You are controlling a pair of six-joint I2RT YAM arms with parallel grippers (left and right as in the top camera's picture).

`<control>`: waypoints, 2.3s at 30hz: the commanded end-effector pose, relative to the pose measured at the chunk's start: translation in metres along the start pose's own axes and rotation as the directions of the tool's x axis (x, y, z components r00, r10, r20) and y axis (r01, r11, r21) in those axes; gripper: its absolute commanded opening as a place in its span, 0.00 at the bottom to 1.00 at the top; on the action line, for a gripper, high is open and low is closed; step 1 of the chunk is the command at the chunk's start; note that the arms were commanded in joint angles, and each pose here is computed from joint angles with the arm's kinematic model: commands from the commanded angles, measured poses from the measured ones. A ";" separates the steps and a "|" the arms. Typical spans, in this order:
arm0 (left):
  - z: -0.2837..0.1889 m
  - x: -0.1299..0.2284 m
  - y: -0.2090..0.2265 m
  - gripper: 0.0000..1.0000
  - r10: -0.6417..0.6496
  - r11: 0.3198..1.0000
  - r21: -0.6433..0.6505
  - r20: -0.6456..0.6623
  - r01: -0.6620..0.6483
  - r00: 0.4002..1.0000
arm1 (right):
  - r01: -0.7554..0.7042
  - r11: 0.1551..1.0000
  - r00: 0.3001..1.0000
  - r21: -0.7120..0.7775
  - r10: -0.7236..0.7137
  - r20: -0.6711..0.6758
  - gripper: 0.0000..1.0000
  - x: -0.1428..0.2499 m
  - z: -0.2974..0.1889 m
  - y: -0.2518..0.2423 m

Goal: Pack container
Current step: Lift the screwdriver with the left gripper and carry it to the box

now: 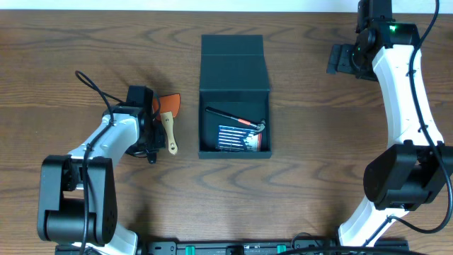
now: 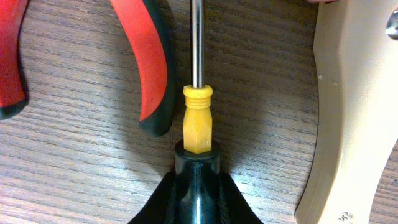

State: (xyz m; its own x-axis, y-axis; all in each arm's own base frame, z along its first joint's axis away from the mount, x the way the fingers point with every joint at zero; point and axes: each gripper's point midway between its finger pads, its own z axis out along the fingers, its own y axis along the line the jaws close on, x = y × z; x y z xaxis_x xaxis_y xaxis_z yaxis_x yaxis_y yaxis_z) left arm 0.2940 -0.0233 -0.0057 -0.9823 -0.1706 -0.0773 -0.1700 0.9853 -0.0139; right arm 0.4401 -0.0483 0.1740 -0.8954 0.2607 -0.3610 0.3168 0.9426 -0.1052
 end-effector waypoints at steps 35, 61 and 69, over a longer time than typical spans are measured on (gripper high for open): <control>-0.084 -0.009 -0.005 0.06 -0.011 0.998 0.066 0.205 -0.003 0.979 | -0.029 1.000 0.999 0.002 0.029 0.033 0.99 -0.007 -0.011 -0.004; -0.209 -0.039 -0.114 0.06 0.259 0.696 0.352 0.690 -0.626 0.676 | -0.029 1.000 0.999 0.002 0.029 0.033 0.99 -0.007 -0.011 -0.004; -0.222 -0.011 -0.170 0.06 0.412 0.493 0.239 0.782 -0.837 0.467 | -0.029 1.000 0.999 0.002 0.029 0.033 0.99 -0.007 -0.011 -0.004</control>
State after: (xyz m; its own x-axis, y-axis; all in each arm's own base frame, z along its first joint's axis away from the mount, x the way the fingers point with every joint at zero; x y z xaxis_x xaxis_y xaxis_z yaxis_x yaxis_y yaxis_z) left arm 0.3251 -0.1651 0.2020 -0.5885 0.2445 -0.7706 0.6389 0.7247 -0.2580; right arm 0.4401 -0.0483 0.1740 -0.8954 0.2607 -0.3610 0.3168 0.9426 -0.1052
